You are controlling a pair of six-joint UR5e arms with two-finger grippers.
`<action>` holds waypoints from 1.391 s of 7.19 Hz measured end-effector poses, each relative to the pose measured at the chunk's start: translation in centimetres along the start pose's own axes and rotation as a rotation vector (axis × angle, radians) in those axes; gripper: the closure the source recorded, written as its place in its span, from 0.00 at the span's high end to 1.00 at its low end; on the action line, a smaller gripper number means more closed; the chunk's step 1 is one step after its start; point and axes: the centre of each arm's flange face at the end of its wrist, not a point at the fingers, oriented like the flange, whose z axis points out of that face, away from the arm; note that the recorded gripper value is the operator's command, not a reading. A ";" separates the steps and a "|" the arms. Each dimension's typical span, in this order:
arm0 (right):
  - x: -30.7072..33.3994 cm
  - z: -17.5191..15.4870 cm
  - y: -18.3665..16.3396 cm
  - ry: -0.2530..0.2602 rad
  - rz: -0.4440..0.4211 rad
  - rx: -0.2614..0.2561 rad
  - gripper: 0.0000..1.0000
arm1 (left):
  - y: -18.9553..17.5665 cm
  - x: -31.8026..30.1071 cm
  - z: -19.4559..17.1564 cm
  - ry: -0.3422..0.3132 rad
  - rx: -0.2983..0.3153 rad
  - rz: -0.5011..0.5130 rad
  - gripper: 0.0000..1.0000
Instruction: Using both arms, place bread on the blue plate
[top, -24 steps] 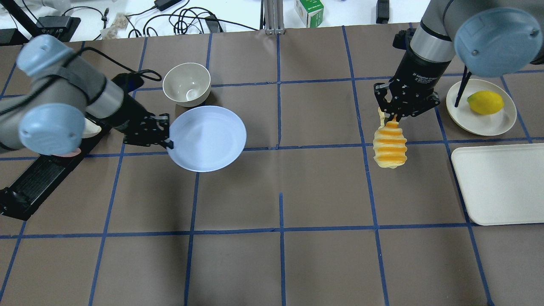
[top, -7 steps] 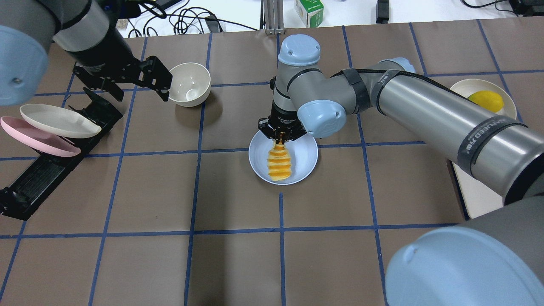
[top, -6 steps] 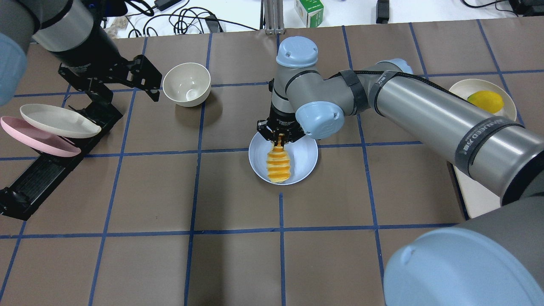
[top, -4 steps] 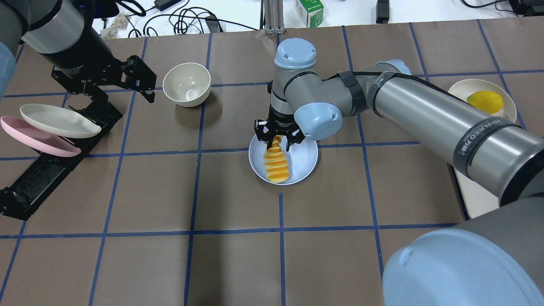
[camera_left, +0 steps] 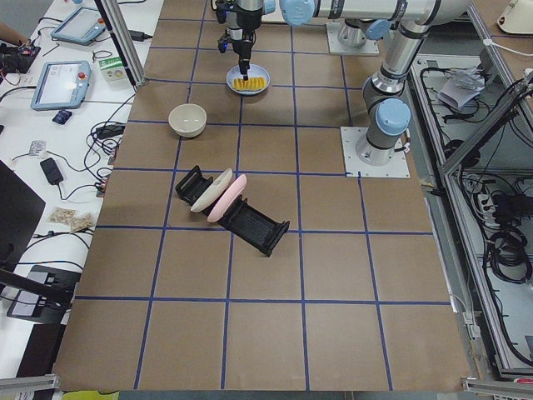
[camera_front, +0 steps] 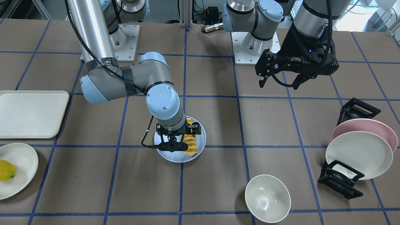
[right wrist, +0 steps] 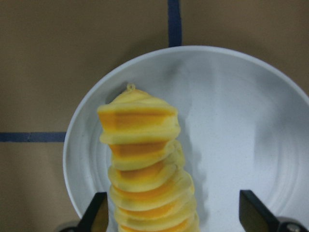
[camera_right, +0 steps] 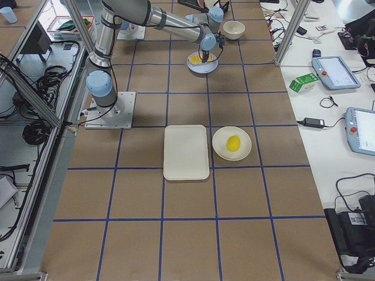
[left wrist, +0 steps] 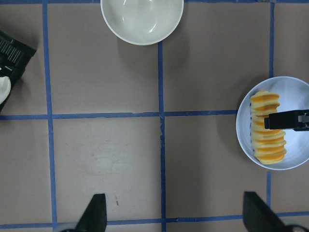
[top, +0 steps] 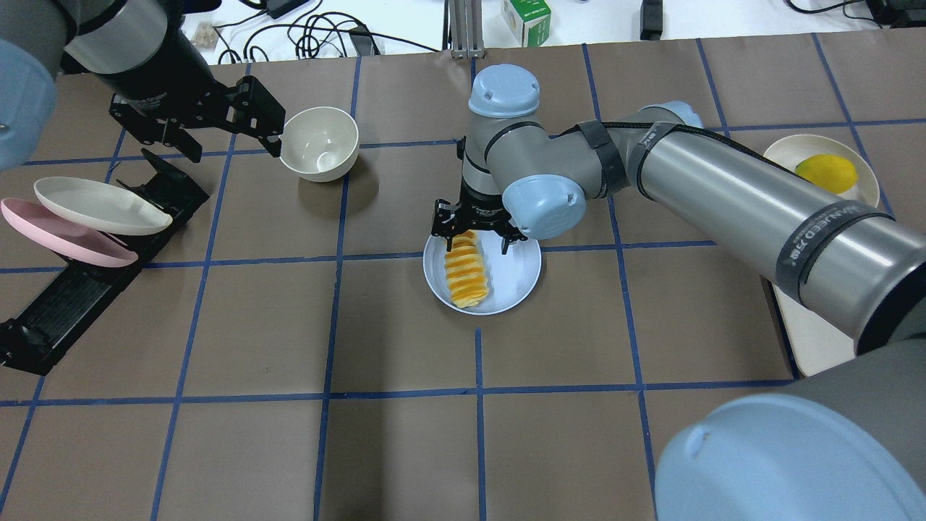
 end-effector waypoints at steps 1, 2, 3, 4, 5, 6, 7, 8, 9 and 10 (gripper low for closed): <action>1.0 -1.9 0.0 -0.004 0.011 0.023 1.00 | -0.4 0.2 0.0 0.001 0.002 0.005 1.00; 2.7 -4.9 0.1 0.011 0.033 0.049 1.00 | -0.6 0.4 0.1 0.001 0.000 0.008 1.00; 5.3 -8.6 0.6 0.047 0.071 0.066 1.00 | -0.5 0.5 0.2 0.001 -0.002 0.011 1.00; 8.0 -12.1 1.2 0.069 0.117 0.079 1.00 | -0.4 0.5 0.3 0.001 -0.003 0.013 1.00; 10.3 -14.9 1.8 0.076 0.158 0.091 1.00 | -0.3 0.5 0.3 0.001 -0.004 0.014 1.00; 12.1 -17.3 2.6 0.077 0.191 0.100 1.00 | -0.3 0.6 0.3 0.002 -0.004 0.015 1.00; 13.4 -19.1 3.4 0.076 0.218 0.105 1.00 | -0.3 0.6 0.3 0.002 -0.003 0.015 1.00; 14.6 -20.5 4.0 0.079 0.240 0.115 1.00 | -0.2 0.6 0.2 0.002 -0.002 0.015 1.00; 15.4 -21.4 4.5 0.085 0.253 0.123 1.00 | -0.1 0.6 0.2 0.002 -0.002 0.015 1.00; 15.9 -21.9 4.8 0.087 0.256 0.128 1.00 | -0.1 0.6 0.1 0.002 -0.002 0.015 1.00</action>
